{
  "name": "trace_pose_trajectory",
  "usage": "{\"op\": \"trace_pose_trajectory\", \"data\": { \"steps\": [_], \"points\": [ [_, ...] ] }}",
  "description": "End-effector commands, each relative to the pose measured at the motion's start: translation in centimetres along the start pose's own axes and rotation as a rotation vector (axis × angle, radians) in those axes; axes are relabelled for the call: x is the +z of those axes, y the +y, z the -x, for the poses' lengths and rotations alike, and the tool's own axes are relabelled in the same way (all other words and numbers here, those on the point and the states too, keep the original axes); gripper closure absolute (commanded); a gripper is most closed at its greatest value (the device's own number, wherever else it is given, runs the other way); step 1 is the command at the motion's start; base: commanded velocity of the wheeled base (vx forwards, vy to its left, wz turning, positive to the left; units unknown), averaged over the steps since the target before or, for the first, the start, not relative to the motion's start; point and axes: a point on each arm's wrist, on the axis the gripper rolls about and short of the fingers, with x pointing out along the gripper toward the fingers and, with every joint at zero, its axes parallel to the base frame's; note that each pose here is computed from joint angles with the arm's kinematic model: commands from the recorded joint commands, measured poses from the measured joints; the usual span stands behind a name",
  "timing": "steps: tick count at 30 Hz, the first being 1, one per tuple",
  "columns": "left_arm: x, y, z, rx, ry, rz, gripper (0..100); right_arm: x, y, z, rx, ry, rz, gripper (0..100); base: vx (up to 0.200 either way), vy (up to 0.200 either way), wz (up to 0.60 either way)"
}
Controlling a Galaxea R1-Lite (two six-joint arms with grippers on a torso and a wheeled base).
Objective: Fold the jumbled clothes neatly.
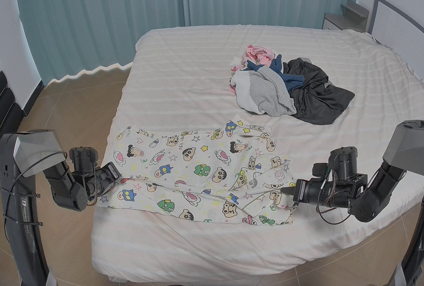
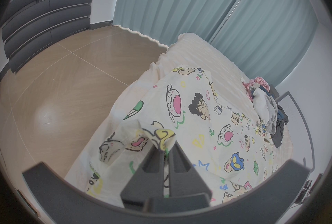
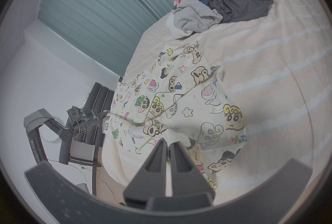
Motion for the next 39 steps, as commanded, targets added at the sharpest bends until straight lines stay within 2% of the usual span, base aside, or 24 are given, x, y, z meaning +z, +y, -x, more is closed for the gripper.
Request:
{"op": "trace_pose_trajectory", "data": {
  "steps": [1, 7, 8, 14, 21, 24, 27, 28, 29, 30, 32, 33, 34, 36, 38, 39],
  "points": [
    [-0.4, 0.3, -0.6, 0.005, 0.008, 0.001, 100, -0.3, -0.7, -0.8, -0.014, 0.016, -0.010, 100, 0.000, 0.000, 0.00],
    [-0.2, 0.1, -1.0, -0.001, 0.001, 0.011, 100, -0.1, -1.1, -1.6, -0.016, 0.016, -0.014, 100, 0.000, 0.000, 0.00],
    [-0.3, 0.2, -1.1, 0.000, 0.002, 0.010, 0, -0.2, -1.2, -1.8, -0.020, 0.019, -0.016, 0, 0.000, 0.000, 0.00],
    [-0.1, 0.0, -1.4, -0.004, -0.015, 0.015, 0, -0.1, -1.3, -1.7, -0.026, 0.010, -0.018, 0, 0.000, 0.000, 0.00],
    [1.9, -0.7, -1.1, 0.019, -0.126, 0.100, 0, 1.2, -1.5, -0.5, -0.072, -0.081, -0.058, 0, 0.000, 0.000, 0.00],
    [3.9, -1.3, 0.9, 0.000, -0.179, 0.151, 0, 1.4, 0.8, 1.4, -0.018, -0.122, -0.162, 0, 0.000, 0.000, 0.00],
    [5.9, -2.1, 3.4, -0.041, -0.233, 0.229, 0, 0.6, 3.4, 2.6, 0.027, -0.117, -0.220, 0, 0.000, 0.000, 0.00],
    [5.9, -2.1, 3.4, -0.041, -0.233, 0.229, 0, 0.6, 3.4, 2.6, 0.027, -0.117, -0.220, 0, 0.000, 0.000, 0.00],
    [7.4, -2.5, 5.3, -0.074, -0.271, 0.303, 0, -0.1, 5.0, 2.7, 0.033, -0.119, -0.257, 0, 0.000, 0.000, 0.00],
    [7.7, -2.7, 6.2, -0.087, -0.275, 0.344, 0, -0.5, 5.6, 2.5, 0.029, -0.119, -0.278, 0, 0.000, 0.000, 0.00],
    [7.8, -2.8, 6.7, -0.095, -0.275, 0.365, 0, -0.8, 5.9, 2.3, 0.026, -0.115, -0.291, 0, 0.000, 0.000, 0.00],
    [7.0, -2.9, 8.6, -0.115, -0.230, 0.419, 0, -2.2, 6.4, 1.1, 0.000, -0.073, -0.323, 0, 0.000, 0.000, 0.00],
    [7.0, -2.9, 8.6, -0.115, -0.230, 0.419, 0, -2.2, 6.4, 1.1, 0.000, -0.073, -0.323, 0, 0.000, 0.000, 0.00],
    [5.6, -2.9, 10.7, -0.157, -0.139, 0.479, 0, -3.3, 6.2, -0.5, -0.037, -0.026, -0.346, 0, 0.000, 0.000, 0.00],
    [4.6, -2.5, 11.7, -0.169, -0.075, 0.565, 0, -3.9, 5.6, -2.0, -0.086, -0.025, -0.363, 0, 0.000, 0.000, 0.00],
    [4.6, -2.5, 11.7, -0.169, -0.075, 0.565, 0, -3.9, 5.6, -2.0, -0.086, -0.025, -0.363, 0, 0.000, 0.000, 0.00]
  ]
}}
